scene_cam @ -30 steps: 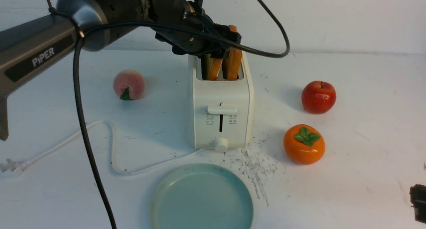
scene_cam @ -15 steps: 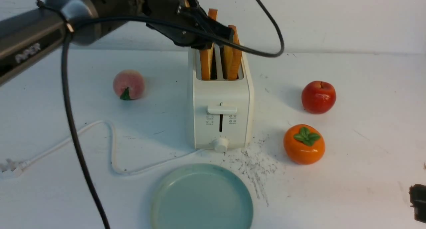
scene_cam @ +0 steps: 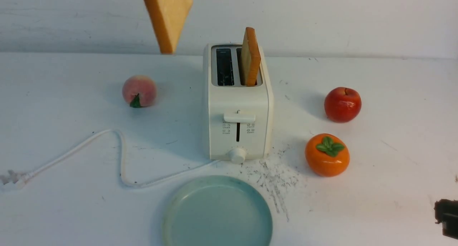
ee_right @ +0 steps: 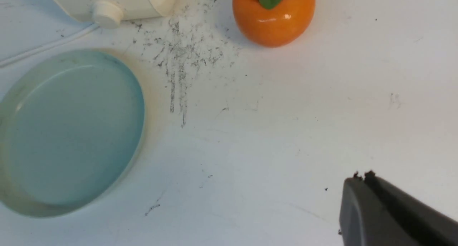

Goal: Take toasted bread from bread machine on white table place on plate.
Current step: 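Reach for a toast slice standing in the toaster with the left gripper, then place the slice of bread on the plate with the left gripper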

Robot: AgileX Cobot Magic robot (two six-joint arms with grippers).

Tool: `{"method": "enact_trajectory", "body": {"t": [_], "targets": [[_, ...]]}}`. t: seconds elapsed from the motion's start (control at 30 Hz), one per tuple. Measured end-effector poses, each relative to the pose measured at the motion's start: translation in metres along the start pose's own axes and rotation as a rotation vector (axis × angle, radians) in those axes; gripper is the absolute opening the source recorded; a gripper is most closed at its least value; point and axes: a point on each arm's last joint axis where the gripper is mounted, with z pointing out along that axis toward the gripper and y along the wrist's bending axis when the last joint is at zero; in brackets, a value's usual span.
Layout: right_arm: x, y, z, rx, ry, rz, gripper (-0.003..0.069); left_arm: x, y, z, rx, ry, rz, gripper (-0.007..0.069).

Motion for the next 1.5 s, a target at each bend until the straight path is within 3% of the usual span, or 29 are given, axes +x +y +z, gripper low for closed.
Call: {"method": "enact_trajectory", "body": {"t": [0.3,0.53,0.83,1.5], "targets": [[-0.001,0.000,0.000,-0.002,-0.007,0.001,-0.0001,0.112,0.017,0.062,0.109,0.276,-0.186,0.0079],[-0.001,0.001,0.000,-0.009,-0.006,0.010,0.0001,0.185,0.033,0.104,0.176,0.315,-0.329,0.0079],[-0.002,0.002,0.000,-0.021,-0.021,0.025,0.0005,0.192,0.033,0.124,0.233,0.248,-0.388,0.0079],[-0.002,0.002,0.000,-0.024,-0.018,0.028,0.0012,0.231,0.046,0.184,0.143,0.448,-0.360,0.0079]]}}
